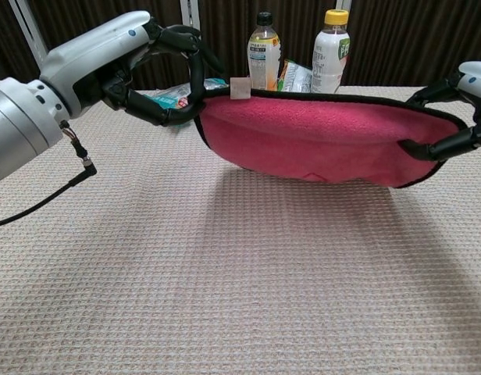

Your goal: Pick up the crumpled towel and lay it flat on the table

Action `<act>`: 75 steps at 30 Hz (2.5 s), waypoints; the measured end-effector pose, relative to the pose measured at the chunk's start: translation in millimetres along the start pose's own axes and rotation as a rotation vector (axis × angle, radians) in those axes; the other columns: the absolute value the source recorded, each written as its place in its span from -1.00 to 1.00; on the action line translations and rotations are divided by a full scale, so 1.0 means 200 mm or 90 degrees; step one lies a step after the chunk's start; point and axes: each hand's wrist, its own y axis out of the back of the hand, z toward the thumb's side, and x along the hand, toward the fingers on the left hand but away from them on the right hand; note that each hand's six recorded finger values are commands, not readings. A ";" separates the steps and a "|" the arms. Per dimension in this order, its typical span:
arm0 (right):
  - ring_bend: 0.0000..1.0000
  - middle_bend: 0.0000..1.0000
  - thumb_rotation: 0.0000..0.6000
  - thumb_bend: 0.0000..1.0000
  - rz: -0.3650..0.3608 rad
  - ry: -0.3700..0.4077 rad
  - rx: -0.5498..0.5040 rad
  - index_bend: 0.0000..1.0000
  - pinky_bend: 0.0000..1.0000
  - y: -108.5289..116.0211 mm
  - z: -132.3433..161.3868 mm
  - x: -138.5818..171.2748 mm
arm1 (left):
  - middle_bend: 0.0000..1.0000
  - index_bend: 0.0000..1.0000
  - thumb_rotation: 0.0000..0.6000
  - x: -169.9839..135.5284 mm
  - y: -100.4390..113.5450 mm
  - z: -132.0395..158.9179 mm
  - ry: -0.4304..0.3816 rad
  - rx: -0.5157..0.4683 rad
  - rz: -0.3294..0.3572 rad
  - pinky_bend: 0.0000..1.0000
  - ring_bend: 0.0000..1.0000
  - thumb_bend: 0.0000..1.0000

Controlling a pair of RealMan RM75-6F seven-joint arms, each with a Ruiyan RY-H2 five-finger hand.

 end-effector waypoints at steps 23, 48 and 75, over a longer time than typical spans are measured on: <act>-0.77 -0.32 1.00 0.19 0.059 0.018 0.017 0.50 -0.88 -0.18 -0.01 0.24 | -0.45 0.27 1.00 -0.22 -0.05 -0.05 0.025 -0.048 -0.013 -0.97 -0.95 -0.05; -0.77 -0.32 1.00 0.19 0.107 0.017 0.026 0.50 -0.88 -0.32 -0.06 0.34 | -0.45 0.27 1.00 -0.29 -0.24 -0.03 0.035 -0.076 -0.080 -0.97 -0.95 -0.05; -0.77 -0.32 1.00 0.19 0.145 -0.002 0.014 0.50 -0.88 -0.38 -0.14 0.45 | -0.45 0.27 1.00 -0.33 -0.37 -0.01 0.050 -0.093 -0.129 -0.97 -0.95 -0.05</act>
